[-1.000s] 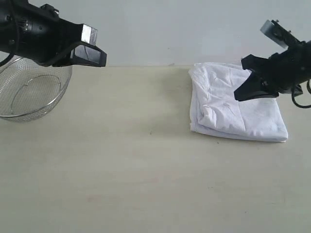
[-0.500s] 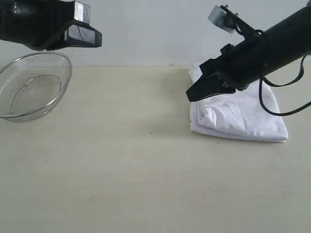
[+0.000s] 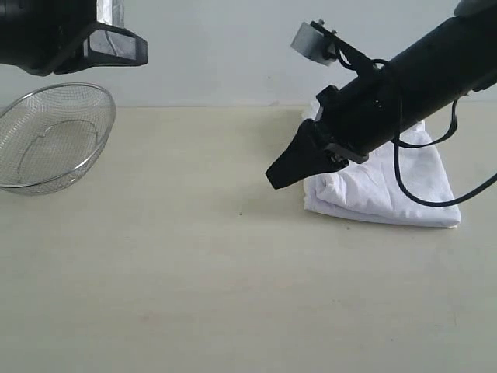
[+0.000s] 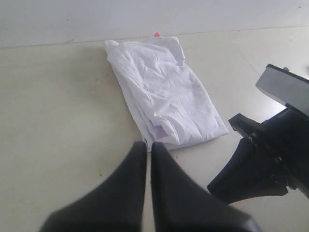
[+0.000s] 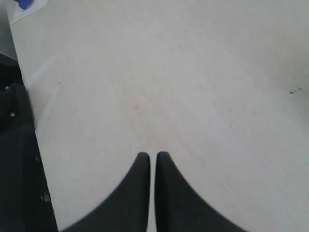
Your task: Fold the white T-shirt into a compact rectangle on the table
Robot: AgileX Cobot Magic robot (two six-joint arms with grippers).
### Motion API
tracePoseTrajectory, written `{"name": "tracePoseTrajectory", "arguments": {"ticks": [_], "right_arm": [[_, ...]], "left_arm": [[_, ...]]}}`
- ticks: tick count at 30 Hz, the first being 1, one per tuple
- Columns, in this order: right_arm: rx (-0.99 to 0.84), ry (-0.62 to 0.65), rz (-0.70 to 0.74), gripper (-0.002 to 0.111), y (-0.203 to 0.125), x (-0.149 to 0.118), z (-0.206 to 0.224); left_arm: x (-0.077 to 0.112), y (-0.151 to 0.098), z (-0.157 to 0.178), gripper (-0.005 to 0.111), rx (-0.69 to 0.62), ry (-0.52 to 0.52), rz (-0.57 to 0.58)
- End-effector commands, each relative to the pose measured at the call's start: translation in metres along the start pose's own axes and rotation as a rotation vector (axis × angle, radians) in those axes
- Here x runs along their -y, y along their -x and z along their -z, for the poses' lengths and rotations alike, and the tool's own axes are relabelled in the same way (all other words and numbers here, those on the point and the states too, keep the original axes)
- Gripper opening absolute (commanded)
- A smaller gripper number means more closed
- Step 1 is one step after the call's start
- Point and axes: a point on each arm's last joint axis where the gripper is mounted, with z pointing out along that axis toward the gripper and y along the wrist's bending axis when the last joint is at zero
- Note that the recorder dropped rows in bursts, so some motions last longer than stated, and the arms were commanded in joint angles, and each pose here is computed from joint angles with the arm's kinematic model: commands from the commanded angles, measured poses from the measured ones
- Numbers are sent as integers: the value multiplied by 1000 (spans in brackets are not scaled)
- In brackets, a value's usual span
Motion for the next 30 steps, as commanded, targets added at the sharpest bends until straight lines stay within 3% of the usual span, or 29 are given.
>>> {"name": "tracePoseTrajectory", "arguments": {"ticks": [1,27,30], "right_arm": [[-7,12,23,0,0,-5,2],[1,0,23,0,1,-4,2],[3,1,22,0,1,-4,2]], "left_arm": [[-1,0,1,4,14,12,4],[-1,1,1,4,19,15,4],[-2,1,1,4,23,19,-43]]}}
